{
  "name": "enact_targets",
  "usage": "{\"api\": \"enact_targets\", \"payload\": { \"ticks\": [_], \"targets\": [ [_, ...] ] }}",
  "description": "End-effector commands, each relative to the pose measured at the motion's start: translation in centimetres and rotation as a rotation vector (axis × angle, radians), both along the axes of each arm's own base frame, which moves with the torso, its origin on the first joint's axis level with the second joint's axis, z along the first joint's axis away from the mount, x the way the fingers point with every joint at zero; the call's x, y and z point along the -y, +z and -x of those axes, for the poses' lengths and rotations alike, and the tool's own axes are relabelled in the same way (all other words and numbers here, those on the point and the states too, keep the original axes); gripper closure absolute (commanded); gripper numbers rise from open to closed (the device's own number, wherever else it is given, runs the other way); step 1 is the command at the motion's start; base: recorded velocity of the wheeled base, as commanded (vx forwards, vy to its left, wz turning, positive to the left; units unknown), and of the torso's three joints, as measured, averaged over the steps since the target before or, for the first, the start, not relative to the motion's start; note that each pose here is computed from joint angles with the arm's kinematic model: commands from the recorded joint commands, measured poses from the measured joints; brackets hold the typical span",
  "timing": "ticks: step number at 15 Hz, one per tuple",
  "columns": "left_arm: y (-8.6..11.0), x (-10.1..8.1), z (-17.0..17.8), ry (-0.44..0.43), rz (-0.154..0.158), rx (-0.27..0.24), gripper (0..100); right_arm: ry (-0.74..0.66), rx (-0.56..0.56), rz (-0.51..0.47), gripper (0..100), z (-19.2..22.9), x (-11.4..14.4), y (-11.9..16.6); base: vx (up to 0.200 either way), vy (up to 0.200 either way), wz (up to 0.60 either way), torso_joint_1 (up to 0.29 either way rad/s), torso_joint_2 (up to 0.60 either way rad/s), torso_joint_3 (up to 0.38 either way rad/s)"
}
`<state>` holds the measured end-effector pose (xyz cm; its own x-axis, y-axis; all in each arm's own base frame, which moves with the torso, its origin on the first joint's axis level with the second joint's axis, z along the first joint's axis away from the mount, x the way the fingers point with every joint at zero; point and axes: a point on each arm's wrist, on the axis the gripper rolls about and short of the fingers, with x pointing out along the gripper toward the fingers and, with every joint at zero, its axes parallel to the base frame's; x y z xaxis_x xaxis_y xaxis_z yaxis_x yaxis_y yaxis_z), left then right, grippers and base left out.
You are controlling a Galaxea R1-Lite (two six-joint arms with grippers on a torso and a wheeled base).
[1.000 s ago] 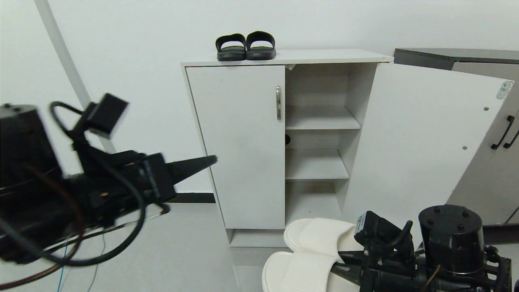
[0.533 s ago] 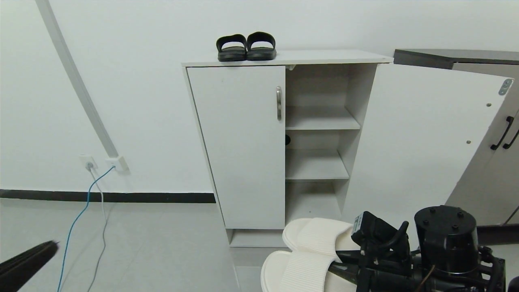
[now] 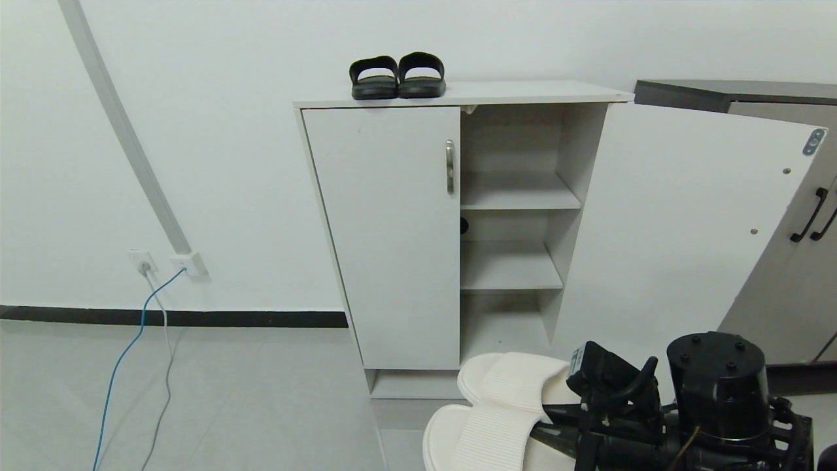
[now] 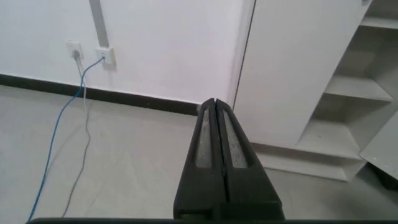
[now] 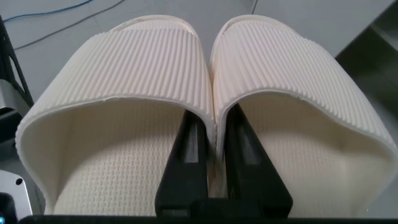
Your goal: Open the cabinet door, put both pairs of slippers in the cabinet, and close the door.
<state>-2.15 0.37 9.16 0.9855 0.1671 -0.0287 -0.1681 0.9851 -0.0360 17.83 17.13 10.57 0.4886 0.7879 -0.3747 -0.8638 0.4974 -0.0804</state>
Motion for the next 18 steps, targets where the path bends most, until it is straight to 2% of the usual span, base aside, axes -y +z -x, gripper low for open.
{"api": "enact_targets", "payload": {
  "ticks": [1, 2, 3, 5, 8, 12, 13, 18],
  "targets": [
    [-1.3, 0.0, 0.3, -0.008, -0.004, 0.036, 100, 0.000, -0.005, 0.005, 100, -0.1, -0.1, -0.2, 0.000, 0.000, 0.00, 0.000, 0.00, 0.000],
    [-1.3, 0.1, 0.2, -0.041, -0.007, 0.034, 100, 0.000, -0.008, 0.007, 100, -0.1, -0.1, -0.3, 0.000, 0.000, 0.00, 0.000, 0.00, 0.000],
    [-1.5, 0.3, 0.2, -0.107, -0.028, 0.024, 100, 0.000, -0.008, 0.007, 100, -0.1, -0.1, -0.3, 0.000, 0.000, 0.00, 0.000, 0.00, 0.000],
    [-1.6, 0.5, 0.1, -0.199, -0.048, 0.022, 100, 0.001, 0.003, 0.000, 100, -0.1, -0.1, -0.2, 0.000, 0.000, 0.00, 0.000, 0.00, 0.000],
    [-1.6, 0.4, 0.1, -0.193, -0.046, 0.024, 100, -0.010, 0.015, -0.014, 100, -0.5, -0.4, 0.0, 0.000, 0.000, 0.00, 0.000, 0.00, 0.000],
    [-1.6, 0.4, 0.2, -0.193, -0.046, 0.024, 100, -0.289, -0.033, -0.066, 100, -2.3, -3.1, -0.6, 0.000, 0.000, 0.00, 0.000, 0.00, 0.000],
    [-1.6, 0.4, 0.1, -0.195, -0.045, 0.023, 100, -0.394, -0.043, -0.099, 100, -2.8, -4.5, -1.0, 0.000, 0.000, 0.00, 0.000, 0.00, 0.000],
    [-1.6, 0.4, 0.1, -0.195, -0.047, 0.022, 100, -0.688, -0.026, -0.150, 100, -5.5, -7.8, -2.9, 0.000, 0.000, 0.00, 0.000, 0.00, 0.000]
  ]
}}
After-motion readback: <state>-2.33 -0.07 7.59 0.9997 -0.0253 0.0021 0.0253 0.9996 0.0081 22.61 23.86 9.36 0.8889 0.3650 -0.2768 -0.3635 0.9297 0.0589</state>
